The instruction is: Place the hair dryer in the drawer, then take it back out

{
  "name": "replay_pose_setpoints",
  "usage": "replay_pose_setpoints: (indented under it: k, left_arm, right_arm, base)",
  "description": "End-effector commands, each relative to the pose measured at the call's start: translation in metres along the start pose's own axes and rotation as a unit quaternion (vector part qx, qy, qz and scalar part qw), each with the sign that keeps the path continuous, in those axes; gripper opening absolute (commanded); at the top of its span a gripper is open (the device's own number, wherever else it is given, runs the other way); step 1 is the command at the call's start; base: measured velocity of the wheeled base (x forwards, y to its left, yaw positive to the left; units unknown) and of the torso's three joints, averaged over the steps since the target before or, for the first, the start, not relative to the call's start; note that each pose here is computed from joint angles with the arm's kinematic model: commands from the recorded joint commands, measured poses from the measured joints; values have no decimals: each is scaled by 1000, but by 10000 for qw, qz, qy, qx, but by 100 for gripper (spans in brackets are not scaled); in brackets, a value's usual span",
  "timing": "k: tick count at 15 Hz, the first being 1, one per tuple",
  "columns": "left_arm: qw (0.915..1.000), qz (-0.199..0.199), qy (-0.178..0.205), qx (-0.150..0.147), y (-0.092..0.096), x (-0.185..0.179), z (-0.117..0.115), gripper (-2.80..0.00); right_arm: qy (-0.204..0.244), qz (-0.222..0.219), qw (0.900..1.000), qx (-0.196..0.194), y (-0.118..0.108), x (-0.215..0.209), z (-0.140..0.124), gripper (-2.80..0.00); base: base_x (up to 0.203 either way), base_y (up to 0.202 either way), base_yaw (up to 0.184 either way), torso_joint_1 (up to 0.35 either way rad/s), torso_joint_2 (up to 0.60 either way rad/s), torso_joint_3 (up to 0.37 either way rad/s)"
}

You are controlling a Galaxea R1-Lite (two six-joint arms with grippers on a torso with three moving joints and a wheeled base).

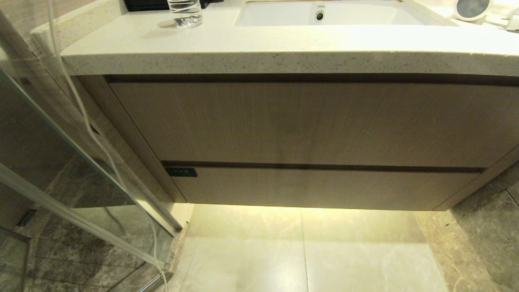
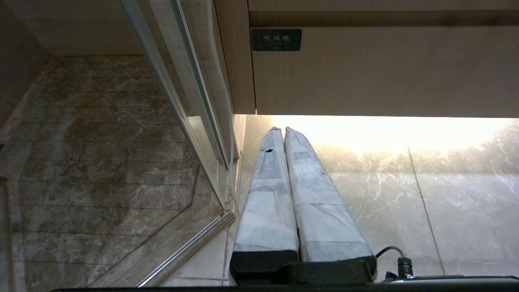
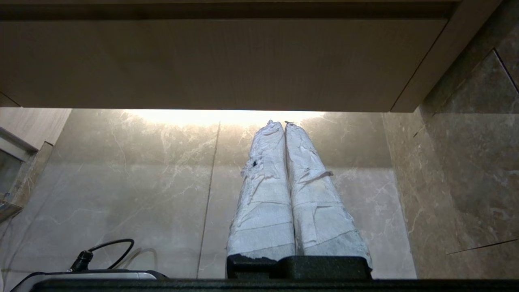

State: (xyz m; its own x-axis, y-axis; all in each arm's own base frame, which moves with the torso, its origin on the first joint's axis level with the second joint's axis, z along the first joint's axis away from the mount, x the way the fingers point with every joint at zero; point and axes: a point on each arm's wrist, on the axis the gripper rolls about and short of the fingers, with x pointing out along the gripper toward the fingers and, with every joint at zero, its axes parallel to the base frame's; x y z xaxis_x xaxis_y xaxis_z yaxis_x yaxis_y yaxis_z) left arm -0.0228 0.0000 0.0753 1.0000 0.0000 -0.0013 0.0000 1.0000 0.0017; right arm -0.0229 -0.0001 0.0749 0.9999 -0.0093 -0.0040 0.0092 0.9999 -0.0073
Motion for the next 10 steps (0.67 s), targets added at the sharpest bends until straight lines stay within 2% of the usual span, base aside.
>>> replay_pose_setpoints:
  k: [1, 10]
  left_arm:
    - [10000, 0, 1, -1, 0, 0, 0, -280]
    - [10000, 0, 1, -1, 0, 0, 0, -280]
  right_arm:
    - [18, 0, 10000, -4, 0, 0, 0, -280]
    - [26, 6, 10000, -25, 0, 0, 0, -280]
  base:
    - [0, 0, 0, 0, 0, 0]
    - [0, 0, 0, 0, 0, 0]
